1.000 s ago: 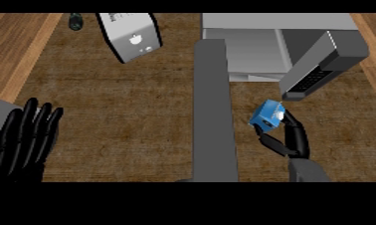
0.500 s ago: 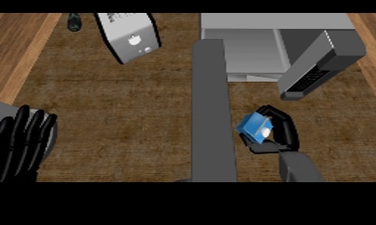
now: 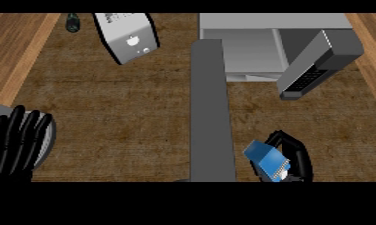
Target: Pick up the milk, place it into the microwave and close the microwave
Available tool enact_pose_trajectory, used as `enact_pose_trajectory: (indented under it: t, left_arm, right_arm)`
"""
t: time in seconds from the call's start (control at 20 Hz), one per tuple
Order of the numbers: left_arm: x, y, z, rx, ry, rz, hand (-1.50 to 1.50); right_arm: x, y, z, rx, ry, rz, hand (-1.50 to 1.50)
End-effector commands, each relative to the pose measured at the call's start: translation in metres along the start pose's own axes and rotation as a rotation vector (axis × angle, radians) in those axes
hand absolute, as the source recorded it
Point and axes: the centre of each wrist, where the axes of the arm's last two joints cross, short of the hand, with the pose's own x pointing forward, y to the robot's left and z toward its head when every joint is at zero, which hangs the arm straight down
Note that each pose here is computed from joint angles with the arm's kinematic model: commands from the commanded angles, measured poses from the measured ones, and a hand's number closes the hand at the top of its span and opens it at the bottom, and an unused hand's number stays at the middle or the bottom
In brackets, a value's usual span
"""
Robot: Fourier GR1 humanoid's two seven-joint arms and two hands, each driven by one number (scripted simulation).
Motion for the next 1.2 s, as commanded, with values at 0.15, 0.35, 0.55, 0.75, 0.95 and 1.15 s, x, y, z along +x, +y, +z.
enact_pose_trajectory:
  t: [0.15, 0.35, 0.55, 0.75, 0.95, 1.15]
  left_arm:
    - [-0.02, 0.004, -0.001, 0.015, 0.025, 0.016, -1.5]
    - [-0.004, 0.023, -0.002, 0.018, 0.002, 0.017, -1.5]
    - [-0.014, 0.025, -0.004, 0.011, 0.014, 0.006, -1.5]
    - [-0.007, 0.026, -0.008, 0.03, 0.032, -0.019, -1.5]
    - [-0.024, 0.041, 0.003, 0.007, 0.029, 0.0, -1.5]
    - [-0.008, 0.02, -0.006, -0.007, 0.022, 0.007, -1.5]
  right_arm:
    - [0.024, 0.017, -0.029, -0.073, -0.057, 0.065, 1.5]
    - [0.043, 0.051, -0.079, -0.03, -0.062, 0.098, 1.5]
    - [0.049, 0.069, -0.108, -0.034, -0.042, 0.157, 1.5]
    - [0.05, 0.074, -0.135, -0.058, 0.005, 0.254, 1.5]
    - [0.05, 0.068, -0.182, -0.119, 0.043, 0.341, 1.5]
    - [0.037, 0.052, -0.194, -0.125, 0.079, 0.421, 1.5]
